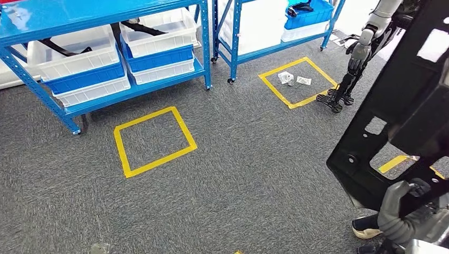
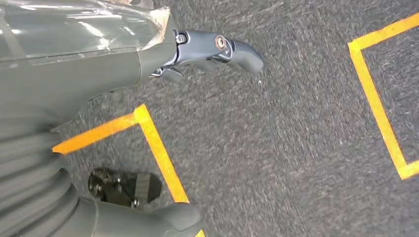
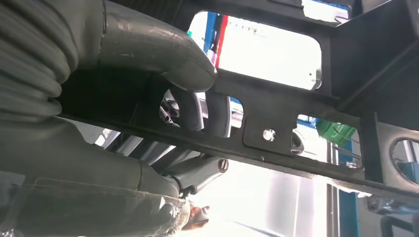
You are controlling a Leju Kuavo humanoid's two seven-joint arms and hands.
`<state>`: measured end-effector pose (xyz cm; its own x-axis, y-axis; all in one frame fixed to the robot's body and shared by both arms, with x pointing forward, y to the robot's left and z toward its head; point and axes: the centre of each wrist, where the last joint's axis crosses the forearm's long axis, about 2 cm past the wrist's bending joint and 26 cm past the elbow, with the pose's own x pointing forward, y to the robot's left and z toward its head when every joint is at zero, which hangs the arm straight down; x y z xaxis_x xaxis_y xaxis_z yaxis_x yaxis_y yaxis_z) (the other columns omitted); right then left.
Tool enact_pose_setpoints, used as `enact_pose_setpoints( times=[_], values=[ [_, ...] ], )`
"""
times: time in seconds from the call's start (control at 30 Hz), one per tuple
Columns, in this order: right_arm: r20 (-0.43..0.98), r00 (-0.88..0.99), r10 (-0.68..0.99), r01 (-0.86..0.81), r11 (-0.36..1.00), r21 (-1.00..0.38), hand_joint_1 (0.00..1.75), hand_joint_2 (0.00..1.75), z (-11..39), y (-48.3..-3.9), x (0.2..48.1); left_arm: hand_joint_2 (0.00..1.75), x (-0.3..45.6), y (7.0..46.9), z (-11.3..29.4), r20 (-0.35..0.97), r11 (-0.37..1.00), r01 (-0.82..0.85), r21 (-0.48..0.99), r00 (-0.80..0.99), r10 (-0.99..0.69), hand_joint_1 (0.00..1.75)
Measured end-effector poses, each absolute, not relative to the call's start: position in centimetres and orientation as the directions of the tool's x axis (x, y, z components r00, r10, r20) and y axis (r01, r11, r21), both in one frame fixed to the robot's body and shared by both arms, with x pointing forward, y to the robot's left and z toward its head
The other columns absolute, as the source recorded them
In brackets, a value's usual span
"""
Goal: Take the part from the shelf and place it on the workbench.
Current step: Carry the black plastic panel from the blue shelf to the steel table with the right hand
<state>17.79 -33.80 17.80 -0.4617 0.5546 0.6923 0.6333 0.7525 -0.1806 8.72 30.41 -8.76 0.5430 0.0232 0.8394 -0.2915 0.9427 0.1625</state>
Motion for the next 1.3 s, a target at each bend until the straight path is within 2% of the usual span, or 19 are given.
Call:
enact_pose_setpoints(
  times=[1.3],
  values=[
    [0.718,-0.470,0.513,0.615,0.774,-0.151,1.75,1.75,17.25,-33.68,16.99,1.75,8.65,30.99,-8.60,0.846,0.944,-0.286,0.162,0.533,0.017,0.00]
  ],
)
